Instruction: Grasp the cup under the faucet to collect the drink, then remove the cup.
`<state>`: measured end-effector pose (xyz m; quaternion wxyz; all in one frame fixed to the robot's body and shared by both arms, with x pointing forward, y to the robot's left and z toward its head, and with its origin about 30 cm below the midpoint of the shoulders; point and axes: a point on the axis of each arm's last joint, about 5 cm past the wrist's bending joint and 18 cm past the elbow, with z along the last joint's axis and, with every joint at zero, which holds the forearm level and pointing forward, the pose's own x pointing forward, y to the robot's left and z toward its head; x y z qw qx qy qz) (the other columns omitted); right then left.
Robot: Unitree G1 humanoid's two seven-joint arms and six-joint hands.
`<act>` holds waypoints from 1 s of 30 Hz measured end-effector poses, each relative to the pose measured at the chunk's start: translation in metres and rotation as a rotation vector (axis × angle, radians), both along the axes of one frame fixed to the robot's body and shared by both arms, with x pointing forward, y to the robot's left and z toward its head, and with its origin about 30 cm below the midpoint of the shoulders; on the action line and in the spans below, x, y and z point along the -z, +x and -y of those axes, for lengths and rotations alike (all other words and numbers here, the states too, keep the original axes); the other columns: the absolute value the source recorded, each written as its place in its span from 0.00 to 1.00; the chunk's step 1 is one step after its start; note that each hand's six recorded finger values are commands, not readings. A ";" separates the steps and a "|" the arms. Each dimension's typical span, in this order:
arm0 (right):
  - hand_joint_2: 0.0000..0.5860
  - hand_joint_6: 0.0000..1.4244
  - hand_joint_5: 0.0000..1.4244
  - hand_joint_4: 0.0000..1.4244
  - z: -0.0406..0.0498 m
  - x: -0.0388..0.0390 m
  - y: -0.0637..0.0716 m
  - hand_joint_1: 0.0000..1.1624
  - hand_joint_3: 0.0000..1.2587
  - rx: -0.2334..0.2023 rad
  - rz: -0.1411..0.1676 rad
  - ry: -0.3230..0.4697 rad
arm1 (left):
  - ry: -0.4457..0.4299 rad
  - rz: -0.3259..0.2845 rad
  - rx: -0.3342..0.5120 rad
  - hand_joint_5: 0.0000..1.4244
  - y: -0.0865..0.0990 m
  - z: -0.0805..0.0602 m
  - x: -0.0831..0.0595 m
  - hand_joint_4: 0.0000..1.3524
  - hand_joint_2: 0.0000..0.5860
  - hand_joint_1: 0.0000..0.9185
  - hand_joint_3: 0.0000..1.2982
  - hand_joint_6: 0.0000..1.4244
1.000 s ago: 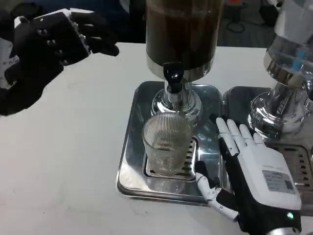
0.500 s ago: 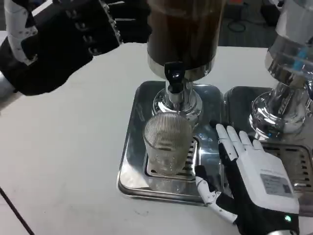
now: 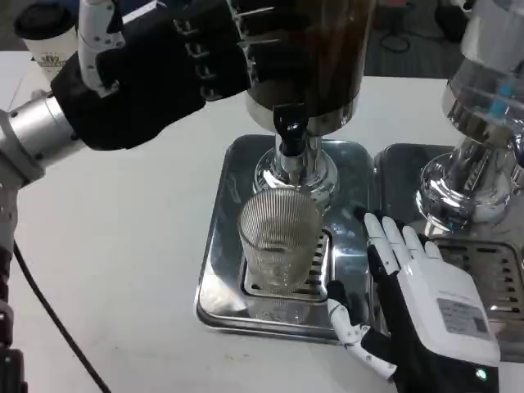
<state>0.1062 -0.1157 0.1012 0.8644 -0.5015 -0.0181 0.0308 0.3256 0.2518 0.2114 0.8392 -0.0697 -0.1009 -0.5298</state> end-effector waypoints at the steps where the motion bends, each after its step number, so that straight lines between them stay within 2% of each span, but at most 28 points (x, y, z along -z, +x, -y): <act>1: 0.83 0.00 0.00 0.00 -0.0002 0.0001 0.000 0.27 0.02 0.001 -0.001 0.002 | 0.012 0.001 0.003 0.11 0.000 0.002 0.000 0.05 0.01 0.00 0.16 0.06; 7: 0.83 0.00 0.00 0.00 -0.0009 0.0010 -0.002 0.26 0.02 0.006 -0.008 0.012 | 0.034 -0.004 0.040 0.06 0.002 0.011 0.005 0.00 0.00 0.00 0.12 0.03; 13: 0.83 0.00 0.00 0.00 -0.0013 0.0010 -0.002 0.26 0.02 0.004 -0.009 0.014 | 0.071 -0.007 0.061 0.01 0.002 0.017 0.011 0.00 0.00 0.00 0.06 0.00; 25: 0.82 0.00 0.00 0.00 -0.0009 0.0012 -0.003 0.26 0.02 0.007 -0.015 0.025 | 0.154 -0.030 0.060 0.00 0.002 0.015 0.024 0.00 0.00 0.00 0.04 0.00; 30: 0.82 0.00 0.00 0.00 -0.0007 0.0008 -0.003 0.26 0.02 0.009 -0.016 0.038 | 0.184 -0.008 0.063 0.00 0.002 0.016 0.025 0.00 0.00 0.00 0.05 0.00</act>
